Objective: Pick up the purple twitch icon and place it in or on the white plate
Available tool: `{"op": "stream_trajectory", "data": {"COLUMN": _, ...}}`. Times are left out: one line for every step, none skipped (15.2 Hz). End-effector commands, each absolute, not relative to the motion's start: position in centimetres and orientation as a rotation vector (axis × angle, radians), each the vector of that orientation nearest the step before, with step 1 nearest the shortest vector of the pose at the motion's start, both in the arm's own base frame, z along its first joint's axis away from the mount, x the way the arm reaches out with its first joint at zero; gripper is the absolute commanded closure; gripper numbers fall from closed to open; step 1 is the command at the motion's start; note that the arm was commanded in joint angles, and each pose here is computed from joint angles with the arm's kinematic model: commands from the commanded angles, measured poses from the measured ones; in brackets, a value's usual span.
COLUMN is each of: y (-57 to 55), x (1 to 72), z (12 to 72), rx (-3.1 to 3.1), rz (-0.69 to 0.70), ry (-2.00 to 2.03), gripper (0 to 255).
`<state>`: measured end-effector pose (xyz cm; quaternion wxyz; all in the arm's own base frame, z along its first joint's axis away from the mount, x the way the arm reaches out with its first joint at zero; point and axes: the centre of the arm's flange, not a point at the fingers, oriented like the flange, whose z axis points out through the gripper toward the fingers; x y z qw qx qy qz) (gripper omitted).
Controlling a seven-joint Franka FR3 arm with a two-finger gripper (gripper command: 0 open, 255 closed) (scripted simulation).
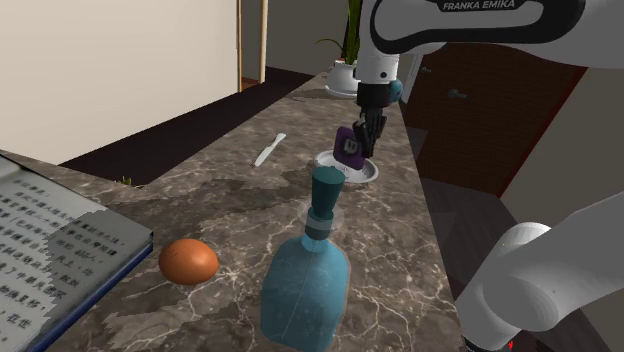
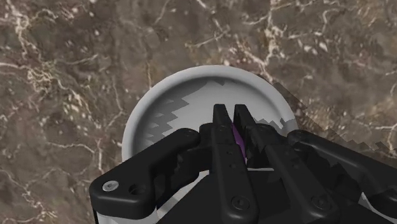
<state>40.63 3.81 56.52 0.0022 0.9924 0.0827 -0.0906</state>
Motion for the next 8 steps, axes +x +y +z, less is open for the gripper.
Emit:
{"op": "stream_trajectory", "data": {"y": 3.81, "x": 40.64, "z": 56.51, "rx": 3.114, "rz": -0.284, "ry": 0.260, "gripper": 255}}
{"op": "stream_trajectory", "data": {"y": 3.81, "x": 40.64, "z": 56.51, "rx": 3.114, "rz": -0.284, "ry": 0.260, "gripper": 255}}
{"op": "stream_trajectory", "data": {"y": 3.81, "x": 40.64, "z": 56.51, "rx": 3.114, "rz": -0.284, "ry": 0.260, "gripper": 255}}
{"op": "stream_trajectory", "data": {"y": 3.81, "x": 40.64, "z": 56.51, "rx": 3.114, "rz": -0.284, "ry": 0.260, "gripper": 0}}
{"op": "stream_trajectory", "data": {"y": 3.81, "x": 40.64, "z": 56.51, "rx": 3.114, "rz": -0.284, "ry": 0.260, "gripper": 0}}
{"op": "stream_trajectory", "data": {"y": 3.81, "x": 40.63, "z": 56.51, "rx": 3.114, "rz": -0.284, "ry": 0.260, "gripper": 0}}
{"op": "stream_trajectory", "data": {"y": 3.81, "x": 40.63, "z": 56.51, "rx": 3.114, "rz": -0.284, "ry": 0.260, "gripper": 0}}
{"op": "stream_trajectory", "data": {"y": 3.81, "x": 40.63, "z": 56.51, "rx": 3.114, "rz": -0.284, "ry": 0.260, "gripper": 0}}
